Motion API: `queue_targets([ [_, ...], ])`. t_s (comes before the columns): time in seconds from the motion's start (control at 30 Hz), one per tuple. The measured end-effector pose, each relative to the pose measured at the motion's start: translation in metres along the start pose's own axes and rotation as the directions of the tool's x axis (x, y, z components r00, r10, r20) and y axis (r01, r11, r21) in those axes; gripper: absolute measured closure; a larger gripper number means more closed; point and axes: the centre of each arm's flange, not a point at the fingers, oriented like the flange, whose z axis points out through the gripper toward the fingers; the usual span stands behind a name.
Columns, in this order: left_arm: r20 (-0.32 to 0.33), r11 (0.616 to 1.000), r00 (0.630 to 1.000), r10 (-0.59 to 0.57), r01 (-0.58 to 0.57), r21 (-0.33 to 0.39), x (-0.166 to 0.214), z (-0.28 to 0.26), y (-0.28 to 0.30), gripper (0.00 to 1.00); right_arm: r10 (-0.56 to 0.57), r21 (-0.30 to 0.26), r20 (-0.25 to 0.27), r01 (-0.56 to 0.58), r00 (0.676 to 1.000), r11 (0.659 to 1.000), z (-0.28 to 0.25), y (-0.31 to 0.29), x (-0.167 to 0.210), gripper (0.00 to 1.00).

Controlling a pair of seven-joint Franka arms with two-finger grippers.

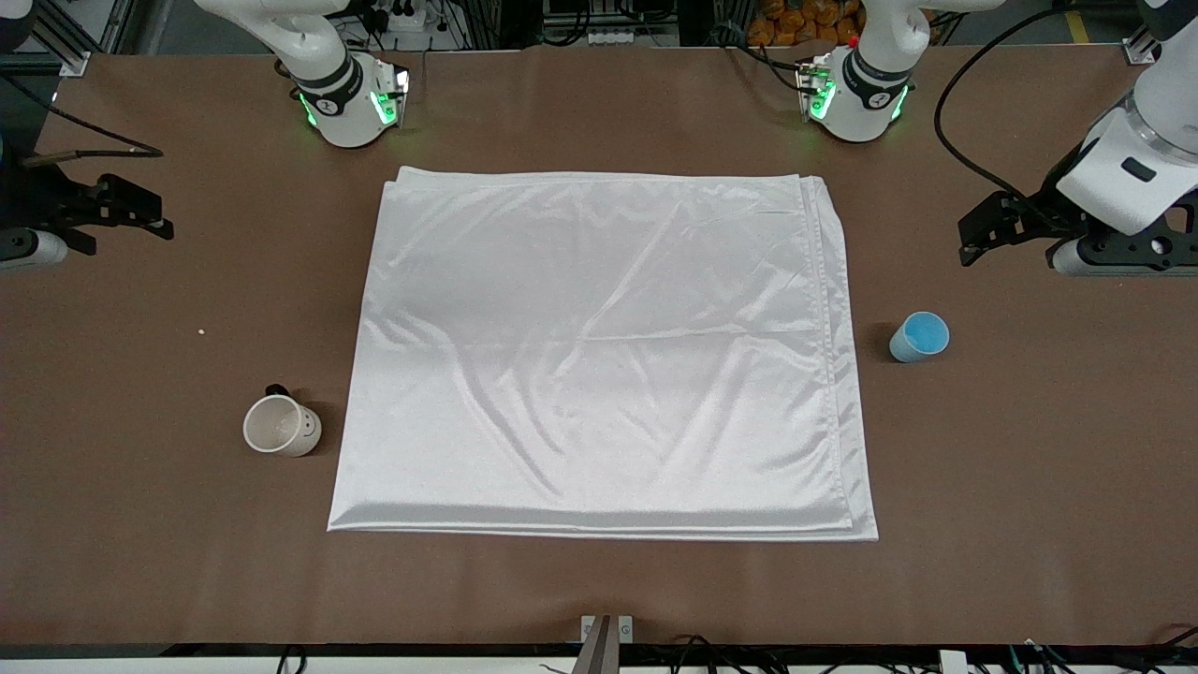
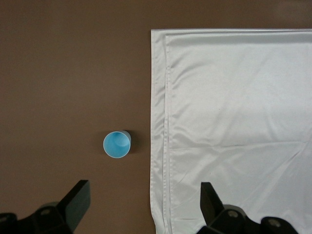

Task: Place blue cup into white mug on cloth

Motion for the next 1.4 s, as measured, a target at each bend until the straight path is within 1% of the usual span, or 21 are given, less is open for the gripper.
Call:
queue_targets([
  [0.4,0.004,1.000,1.000,0.000,0.000,0.000,0.001,0.002,0.000,0.00,0.008,-0.010,-0.035,-0.008,0.999,1.000,-0.015,0.004,-0.008,0.00],
  [0.73,0.005,1.000,1.000,0.000,0.000,0.001,0.001,0.003,0.000,0.00,0.007,-0.013,-0.043,-0.008,0.999,1.000,-0.017,0.004,-0.008,0.00],
  [0.87,0.013,1.000,1.000,-0.001,0.001,0.002,0.001,0.006,0.000,0.00,0.007,-0.016,-0.055,-0.008,0.998,1.000,-0.018,0.004,-0.007,0.00],
  [1.2,0.071,1.000,0.997,-0.005,0.005,0.011,0.002,0.041,-0.003,0.00,0.007,-0.021,-0.082,-0.008,0.997,1.000,-0.020,0.005,-0.004,0.00],
  [1.4,0.090,1.000,0.996,-0.017,0.016,0.014,0.002,0.084,-0.009,0.00,0.007,-0.021,-0.082,-0.009,0.997,1.000,-0.020,0.005,-0.004,0.00],
])
